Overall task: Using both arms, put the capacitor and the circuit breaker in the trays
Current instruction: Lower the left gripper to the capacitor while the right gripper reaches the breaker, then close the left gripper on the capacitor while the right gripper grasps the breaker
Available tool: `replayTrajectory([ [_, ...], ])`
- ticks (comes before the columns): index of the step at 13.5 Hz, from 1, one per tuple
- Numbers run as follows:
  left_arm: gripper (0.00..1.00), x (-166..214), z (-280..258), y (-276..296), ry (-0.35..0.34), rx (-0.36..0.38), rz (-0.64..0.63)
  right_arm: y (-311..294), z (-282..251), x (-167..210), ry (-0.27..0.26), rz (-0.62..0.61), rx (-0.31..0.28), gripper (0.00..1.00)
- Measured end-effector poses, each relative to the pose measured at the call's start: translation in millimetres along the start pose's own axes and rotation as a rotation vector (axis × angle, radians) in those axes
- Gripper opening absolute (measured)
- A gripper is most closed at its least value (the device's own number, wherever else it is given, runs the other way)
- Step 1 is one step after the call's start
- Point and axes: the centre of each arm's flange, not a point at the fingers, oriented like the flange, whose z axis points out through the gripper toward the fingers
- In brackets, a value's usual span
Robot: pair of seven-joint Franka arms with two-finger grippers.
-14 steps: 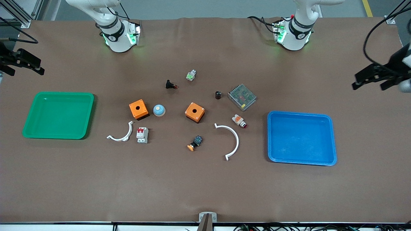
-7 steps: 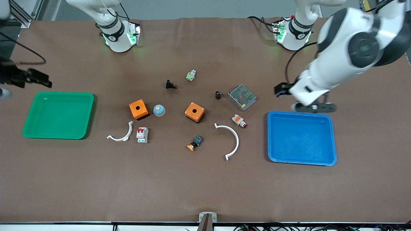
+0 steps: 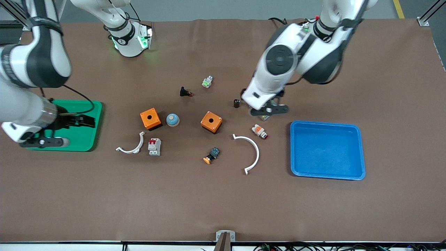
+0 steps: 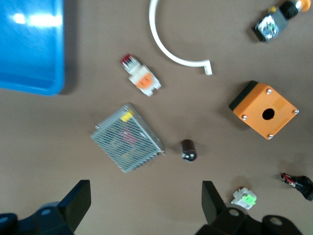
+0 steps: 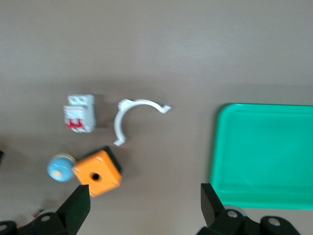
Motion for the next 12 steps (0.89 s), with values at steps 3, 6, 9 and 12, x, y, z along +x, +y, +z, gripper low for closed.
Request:
replayTrajectory([
  [3,1.0,-32.1,59.9,39.6,-0.014,0.024,-0.014,-65.8,64.7,10.4,0.02,0.025,0.056,1.0],
  [6,1.0,-50.7,100.7,51.5,0.011,0.003,0.012,-93.4,123.4,23.7,0.027,0.015,0.055,1.0],
  [9,1.0,-54.0,125.4,53.7,0.049,-0.044,0.008,-112.4,166.9,24.0,0.076,0.008,0.058,1.0],
  [12,1.0,-55.1,152.5,50.0,0.088,-0.093,-0.013,-131.8,206.7,11.8,0.107,0.003,0.058,1.0],
])
